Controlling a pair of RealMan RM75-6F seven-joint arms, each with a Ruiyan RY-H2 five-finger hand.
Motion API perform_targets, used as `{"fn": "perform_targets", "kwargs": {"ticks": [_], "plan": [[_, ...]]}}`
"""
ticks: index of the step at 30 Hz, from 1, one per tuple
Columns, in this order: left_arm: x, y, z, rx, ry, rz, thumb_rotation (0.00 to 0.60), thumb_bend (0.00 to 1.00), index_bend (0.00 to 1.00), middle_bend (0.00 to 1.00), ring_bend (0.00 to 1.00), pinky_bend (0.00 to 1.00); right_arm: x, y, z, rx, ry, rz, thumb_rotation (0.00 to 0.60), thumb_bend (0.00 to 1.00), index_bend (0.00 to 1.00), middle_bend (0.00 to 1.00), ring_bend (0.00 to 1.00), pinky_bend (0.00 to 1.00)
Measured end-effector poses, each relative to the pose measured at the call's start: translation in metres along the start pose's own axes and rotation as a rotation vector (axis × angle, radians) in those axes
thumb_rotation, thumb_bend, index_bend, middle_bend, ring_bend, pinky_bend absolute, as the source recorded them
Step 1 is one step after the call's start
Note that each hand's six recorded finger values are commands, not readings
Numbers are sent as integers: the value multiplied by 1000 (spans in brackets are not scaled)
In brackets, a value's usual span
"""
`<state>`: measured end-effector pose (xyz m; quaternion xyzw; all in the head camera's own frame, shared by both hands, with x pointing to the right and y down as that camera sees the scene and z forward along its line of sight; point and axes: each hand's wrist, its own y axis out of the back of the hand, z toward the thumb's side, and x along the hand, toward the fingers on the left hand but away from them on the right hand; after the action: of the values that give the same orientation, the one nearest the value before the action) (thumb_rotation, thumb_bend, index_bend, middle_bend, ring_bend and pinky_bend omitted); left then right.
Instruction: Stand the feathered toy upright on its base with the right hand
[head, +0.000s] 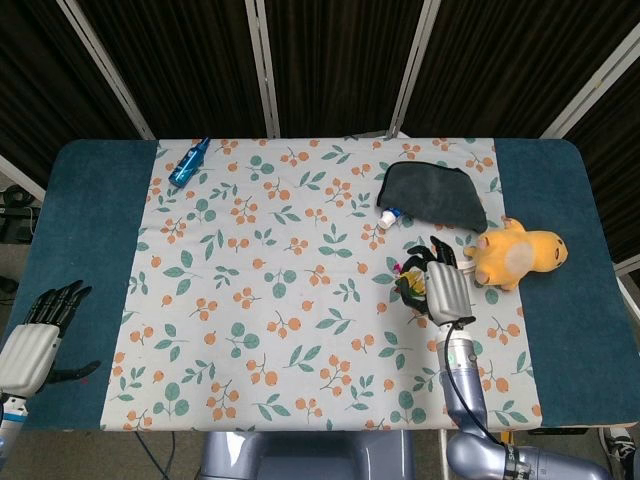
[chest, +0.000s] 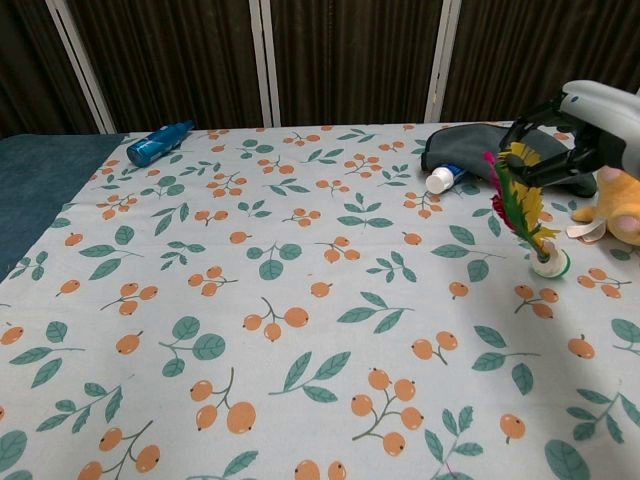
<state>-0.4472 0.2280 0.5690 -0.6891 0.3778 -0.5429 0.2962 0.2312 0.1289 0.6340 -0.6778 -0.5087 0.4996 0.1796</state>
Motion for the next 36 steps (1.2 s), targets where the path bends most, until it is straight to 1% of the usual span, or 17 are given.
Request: {"fn": "perform_targets", "kwargs": {"ticks": [9,13,22,28,36], "plan": [[0,0,0,4,2,1,593,96,0,0,0,0,0,19,-15,-116,-88,-23,600,486,613,250,0,0],[0,0,0,5,4,0,595,94,0,0,0,0,-2,31,-16,-146,-101,-51,600,485,616,251,0,0],[0,-1,0,4,5,-3,595,97,0,0,0,0,-6,47,-22,-181,-124,-96,600,486,618,253,0,0],[0,-1,0,6,6,-3,595,95,0,0,0,0,-4,50,-28,-184,-140,-99,600,486,618,253,0,0],[0,-1,0,7,7,-3,594,96,0,0,0,0,-1,46,-37,-181,-161,-89,600,486,618,253,0,0]]}}
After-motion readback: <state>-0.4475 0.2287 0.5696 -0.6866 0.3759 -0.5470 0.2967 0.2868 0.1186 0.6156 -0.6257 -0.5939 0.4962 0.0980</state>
